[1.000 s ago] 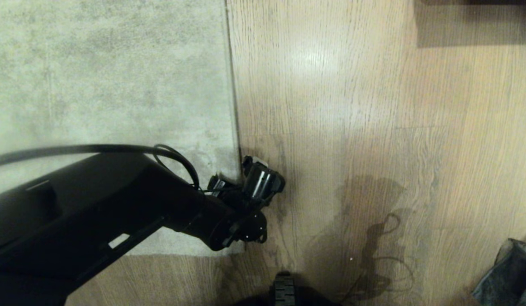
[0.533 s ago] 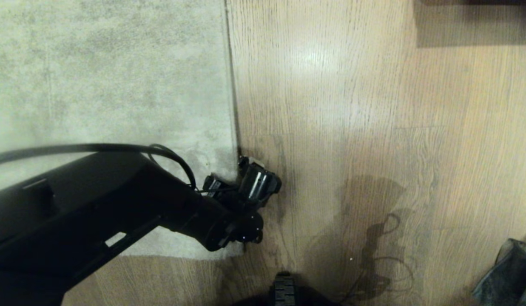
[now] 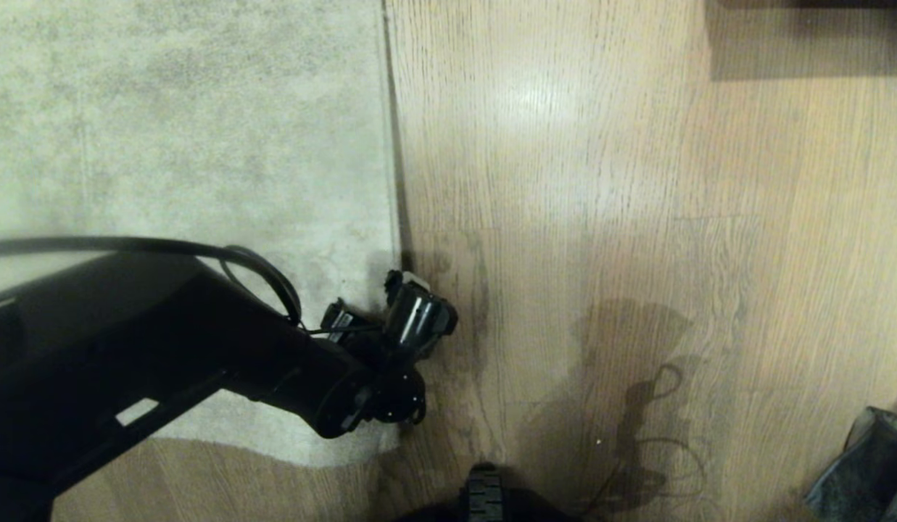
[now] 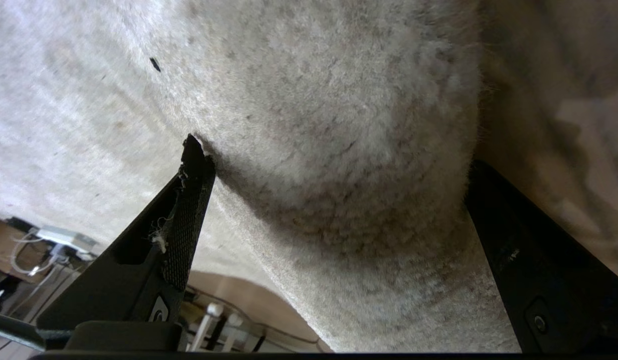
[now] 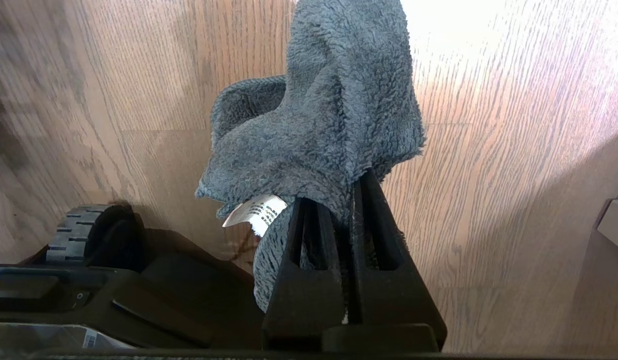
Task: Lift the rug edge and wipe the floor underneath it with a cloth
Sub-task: Lift up the carpet
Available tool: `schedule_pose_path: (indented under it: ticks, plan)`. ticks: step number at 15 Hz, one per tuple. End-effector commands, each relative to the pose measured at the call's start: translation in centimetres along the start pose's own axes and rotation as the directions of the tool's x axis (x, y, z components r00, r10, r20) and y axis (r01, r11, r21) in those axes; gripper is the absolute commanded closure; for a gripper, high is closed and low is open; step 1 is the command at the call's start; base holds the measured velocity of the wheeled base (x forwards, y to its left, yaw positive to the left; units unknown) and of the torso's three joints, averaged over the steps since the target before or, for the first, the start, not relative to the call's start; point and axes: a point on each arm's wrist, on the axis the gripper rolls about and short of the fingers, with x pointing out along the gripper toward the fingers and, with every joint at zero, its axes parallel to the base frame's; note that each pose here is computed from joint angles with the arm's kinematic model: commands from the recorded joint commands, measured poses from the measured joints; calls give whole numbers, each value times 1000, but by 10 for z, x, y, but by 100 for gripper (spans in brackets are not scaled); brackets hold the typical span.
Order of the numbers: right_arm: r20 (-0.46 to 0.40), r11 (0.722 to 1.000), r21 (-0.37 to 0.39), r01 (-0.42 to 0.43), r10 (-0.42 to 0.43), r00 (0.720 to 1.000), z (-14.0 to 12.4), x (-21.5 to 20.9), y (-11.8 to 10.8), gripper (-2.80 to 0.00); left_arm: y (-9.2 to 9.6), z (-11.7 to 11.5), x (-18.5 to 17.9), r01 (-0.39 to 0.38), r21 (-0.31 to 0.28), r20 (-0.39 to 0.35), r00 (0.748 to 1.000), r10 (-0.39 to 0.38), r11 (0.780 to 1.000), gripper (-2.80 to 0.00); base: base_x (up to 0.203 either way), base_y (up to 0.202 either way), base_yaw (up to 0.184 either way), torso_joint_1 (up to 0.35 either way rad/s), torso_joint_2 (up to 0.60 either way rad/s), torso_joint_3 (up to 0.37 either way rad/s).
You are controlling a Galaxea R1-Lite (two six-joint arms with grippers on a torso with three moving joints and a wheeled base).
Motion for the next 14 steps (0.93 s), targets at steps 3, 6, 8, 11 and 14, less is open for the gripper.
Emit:
schedule_pose_path:
  ticks: [3,6,8,11,14]
  plan:
    - [0,1000,-1,-1,1,1000,0,0,0,0,30,-4,1,-41,-11,-19,999,40,999,-280,0,0,0,0,0,0]
    - [0,1000,-1,0,0,1000,0,0,0,0,48,-14,0,-59,-7,-44,997,59,998,-280,0,0,0,0,0,0]
    - [0,1000,-1,-1,1,1000,0,0,0,0,57,-24,-2,-66,4,-63,996,66,998,-280,0,0,0,0,0,0]
    - [0,1000,-1,-1,1,1000,0,0,0,0,67,-39,-6,-69,25,-85,994,71,997,-280,0,0,0,0,0,0]
    - [0,1000,-1,-1,1,1000,0,0,0,0,73,-52,-10,-71,43,-104,992,75,997,-280,0,0,0,0,0,0]
